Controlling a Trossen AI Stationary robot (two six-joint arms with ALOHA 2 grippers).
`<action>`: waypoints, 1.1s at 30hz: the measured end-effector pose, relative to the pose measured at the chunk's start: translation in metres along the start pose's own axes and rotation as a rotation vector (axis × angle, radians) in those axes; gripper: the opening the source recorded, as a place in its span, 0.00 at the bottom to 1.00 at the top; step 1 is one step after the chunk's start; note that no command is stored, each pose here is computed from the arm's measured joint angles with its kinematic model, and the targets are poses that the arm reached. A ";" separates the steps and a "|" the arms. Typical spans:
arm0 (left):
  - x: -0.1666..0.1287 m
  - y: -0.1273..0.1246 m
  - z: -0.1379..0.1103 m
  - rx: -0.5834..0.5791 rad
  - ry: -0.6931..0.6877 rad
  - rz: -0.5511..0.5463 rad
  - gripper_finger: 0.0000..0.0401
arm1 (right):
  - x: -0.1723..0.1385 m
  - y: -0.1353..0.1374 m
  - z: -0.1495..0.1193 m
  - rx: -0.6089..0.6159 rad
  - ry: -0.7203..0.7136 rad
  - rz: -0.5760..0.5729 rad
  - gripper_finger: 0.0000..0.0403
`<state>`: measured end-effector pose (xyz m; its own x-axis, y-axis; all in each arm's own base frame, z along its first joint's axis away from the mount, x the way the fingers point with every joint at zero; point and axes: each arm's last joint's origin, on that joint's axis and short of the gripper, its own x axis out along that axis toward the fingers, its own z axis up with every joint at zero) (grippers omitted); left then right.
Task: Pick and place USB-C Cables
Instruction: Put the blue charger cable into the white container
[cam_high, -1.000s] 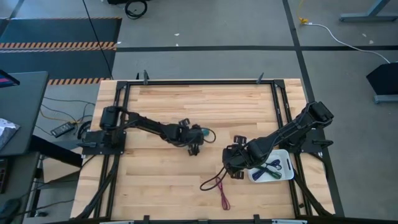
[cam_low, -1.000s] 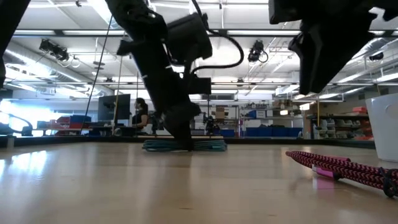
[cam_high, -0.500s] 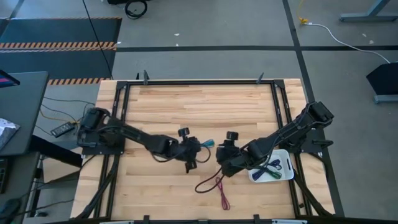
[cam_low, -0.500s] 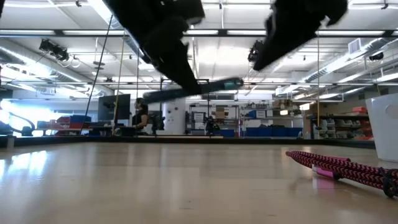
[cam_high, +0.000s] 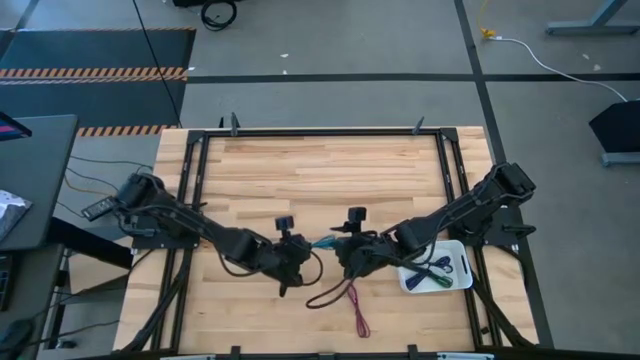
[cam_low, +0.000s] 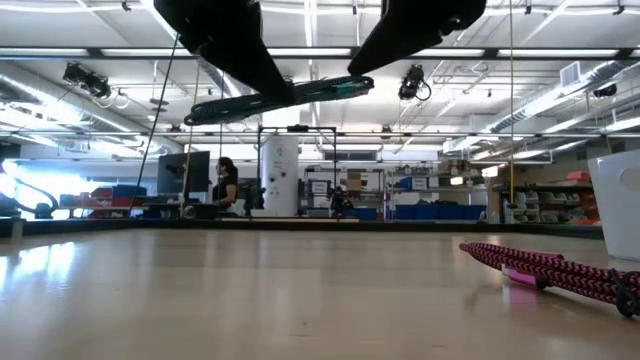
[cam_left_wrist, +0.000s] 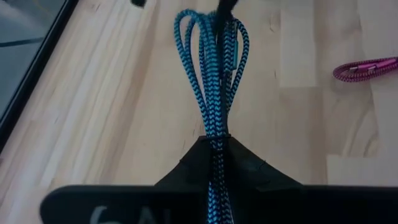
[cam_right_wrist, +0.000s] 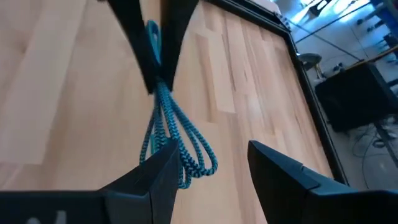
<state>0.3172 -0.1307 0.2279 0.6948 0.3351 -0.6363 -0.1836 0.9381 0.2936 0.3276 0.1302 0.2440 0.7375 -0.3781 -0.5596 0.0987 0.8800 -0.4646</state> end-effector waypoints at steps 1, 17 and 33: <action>-0.001 0.001 0.001 -0.002 -0.003 -0.001 0.08 | 0.001 -0.001 0.000 0.003 0.003 0.009 0.48; -0.003 0.001 0.002 -0.010 -0.018 0.003 0.08 | 0.020 -0.003 -0.019 0.062 0.014 0.082 0.46; -0.003 0.001 0.002 -0.030 -0.006 -0.023 0.09 | 0.015 0.004 -0.014 0.044 -0.034 0.092 0.15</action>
<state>0.3164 -0.1311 0.2313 0.7029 0.3134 -0.6385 -0.1882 0.9476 0.2580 0.3294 0.1237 0.2243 0.7671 -0.2857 -0.5744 0.0581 0.9226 -0.3813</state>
